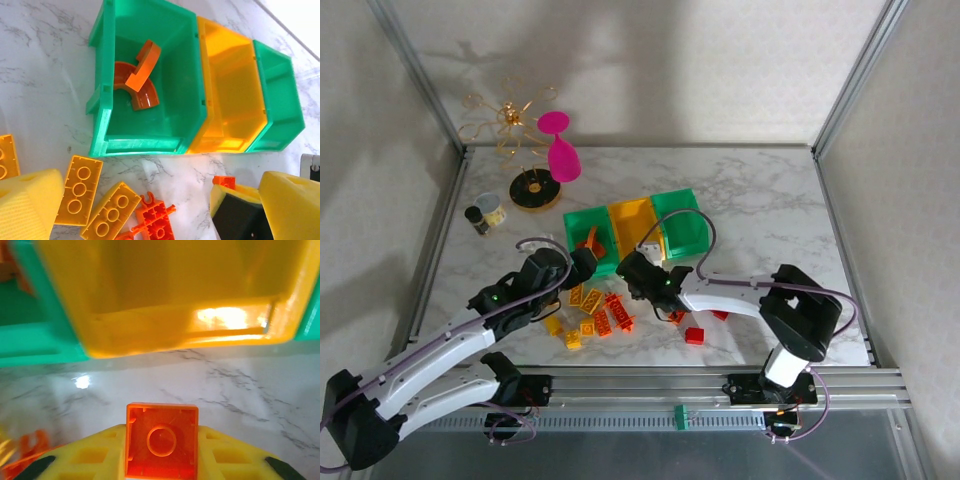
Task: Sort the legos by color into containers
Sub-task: Pick up the lego from the center of the table, then place the lego in the container.
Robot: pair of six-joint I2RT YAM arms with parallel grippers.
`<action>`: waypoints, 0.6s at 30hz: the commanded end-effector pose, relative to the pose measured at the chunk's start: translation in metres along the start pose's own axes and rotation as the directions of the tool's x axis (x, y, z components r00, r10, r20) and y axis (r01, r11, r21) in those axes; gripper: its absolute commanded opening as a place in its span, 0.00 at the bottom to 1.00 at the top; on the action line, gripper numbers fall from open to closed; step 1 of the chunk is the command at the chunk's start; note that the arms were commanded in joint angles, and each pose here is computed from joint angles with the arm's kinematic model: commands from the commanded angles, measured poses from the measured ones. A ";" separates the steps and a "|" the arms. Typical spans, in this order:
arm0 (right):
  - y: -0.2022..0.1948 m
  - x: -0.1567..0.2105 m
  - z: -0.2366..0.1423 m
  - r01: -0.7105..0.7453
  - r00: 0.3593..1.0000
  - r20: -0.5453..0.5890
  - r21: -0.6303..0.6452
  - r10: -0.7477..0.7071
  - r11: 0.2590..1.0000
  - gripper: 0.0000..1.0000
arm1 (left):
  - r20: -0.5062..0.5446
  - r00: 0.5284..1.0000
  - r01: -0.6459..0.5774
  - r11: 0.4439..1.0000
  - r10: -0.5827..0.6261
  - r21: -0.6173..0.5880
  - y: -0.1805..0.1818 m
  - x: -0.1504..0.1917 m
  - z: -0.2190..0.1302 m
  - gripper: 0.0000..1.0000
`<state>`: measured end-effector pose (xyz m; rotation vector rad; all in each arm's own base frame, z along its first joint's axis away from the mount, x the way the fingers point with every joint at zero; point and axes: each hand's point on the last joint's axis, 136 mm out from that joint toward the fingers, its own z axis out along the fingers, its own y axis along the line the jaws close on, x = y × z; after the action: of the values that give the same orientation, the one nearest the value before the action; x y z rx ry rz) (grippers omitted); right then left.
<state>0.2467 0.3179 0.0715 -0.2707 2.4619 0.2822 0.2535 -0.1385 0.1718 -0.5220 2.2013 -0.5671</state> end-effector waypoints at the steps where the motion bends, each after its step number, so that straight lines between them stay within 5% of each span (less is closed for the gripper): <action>1: 0.023 -0.019 -0.014 0.065 0.996 0.061 -0.076 -0.060 0.995 0.31 | 0.031 0.999 -0.017 1.000 0.018 -0.026 0.008 -0.007 -0.011 1.00; 18: 0.089 -0.121 0.050 0.186 0.971 0.163 -0.064 -0.174 0.980 0.37 | 0.140 0.990 0.044 0.993 -0.029 -0.106 0.031 -0.043 -0.042 1.00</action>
<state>0.3252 0.4319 0.1219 -0.4668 2.2617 0.3624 0.2431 -0.0936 0.1952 -0.6158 2.1306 -0.4617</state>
